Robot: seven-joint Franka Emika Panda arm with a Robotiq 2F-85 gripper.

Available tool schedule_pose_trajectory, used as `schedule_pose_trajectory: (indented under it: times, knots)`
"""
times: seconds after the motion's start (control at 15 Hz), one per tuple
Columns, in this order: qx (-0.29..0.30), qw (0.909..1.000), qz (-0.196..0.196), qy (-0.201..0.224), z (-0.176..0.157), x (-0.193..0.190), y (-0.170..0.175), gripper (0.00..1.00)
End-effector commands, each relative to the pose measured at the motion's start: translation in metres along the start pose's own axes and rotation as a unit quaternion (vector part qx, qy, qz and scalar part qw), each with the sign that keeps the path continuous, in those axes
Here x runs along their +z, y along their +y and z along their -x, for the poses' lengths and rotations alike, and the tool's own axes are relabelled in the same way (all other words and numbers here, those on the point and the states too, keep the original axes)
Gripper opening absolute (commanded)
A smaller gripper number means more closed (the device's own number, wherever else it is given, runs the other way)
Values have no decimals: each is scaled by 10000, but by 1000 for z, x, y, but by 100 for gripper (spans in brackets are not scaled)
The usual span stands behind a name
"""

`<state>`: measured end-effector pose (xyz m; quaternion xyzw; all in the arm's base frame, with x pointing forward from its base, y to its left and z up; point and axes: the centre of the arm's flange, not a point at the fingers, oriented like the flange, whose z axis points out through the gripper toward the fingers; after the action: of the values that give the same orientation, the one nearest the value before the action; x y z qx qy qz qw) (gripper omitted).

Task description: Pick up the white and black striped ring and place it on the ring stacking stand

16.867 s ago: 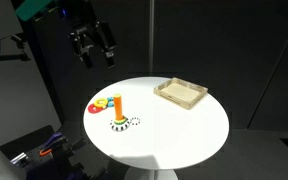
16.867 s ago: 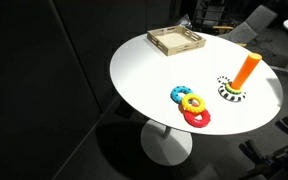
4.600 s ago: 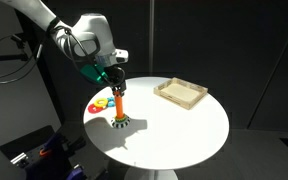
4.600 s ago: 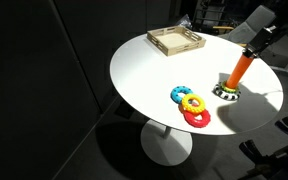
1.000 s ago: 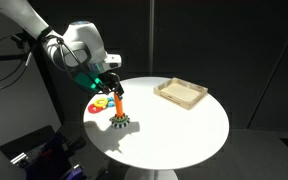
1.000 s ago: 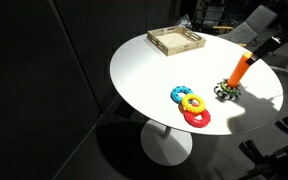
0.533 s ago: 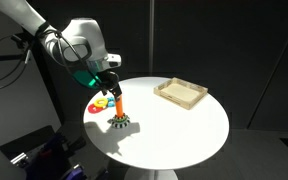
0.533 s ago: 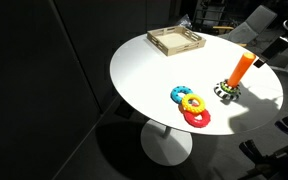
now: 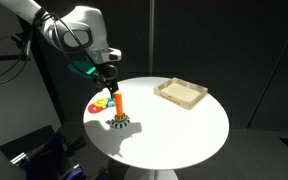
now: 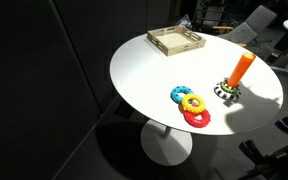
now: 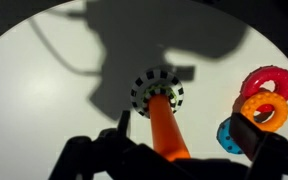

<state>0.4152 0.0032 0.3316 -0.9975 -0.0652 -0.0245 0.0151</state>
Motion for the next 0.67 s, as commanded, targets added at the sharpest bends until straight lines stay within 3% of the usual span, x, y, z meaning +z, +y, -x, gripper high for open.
schedule_pose_trajectory:
  times: [0.0, 0.4, 0.53, 0.6]
  knots:
    - [86, 9994, -154, -296, -3, -39, -2, 100]
    - [53, 9983, -212, -541, -4, -86, -6, 100]
    - [49, 9986, -168, -502, -5, -92, -5, 100]
    - [-29, 9986, -164, -506, -3, -78, -5, 100]
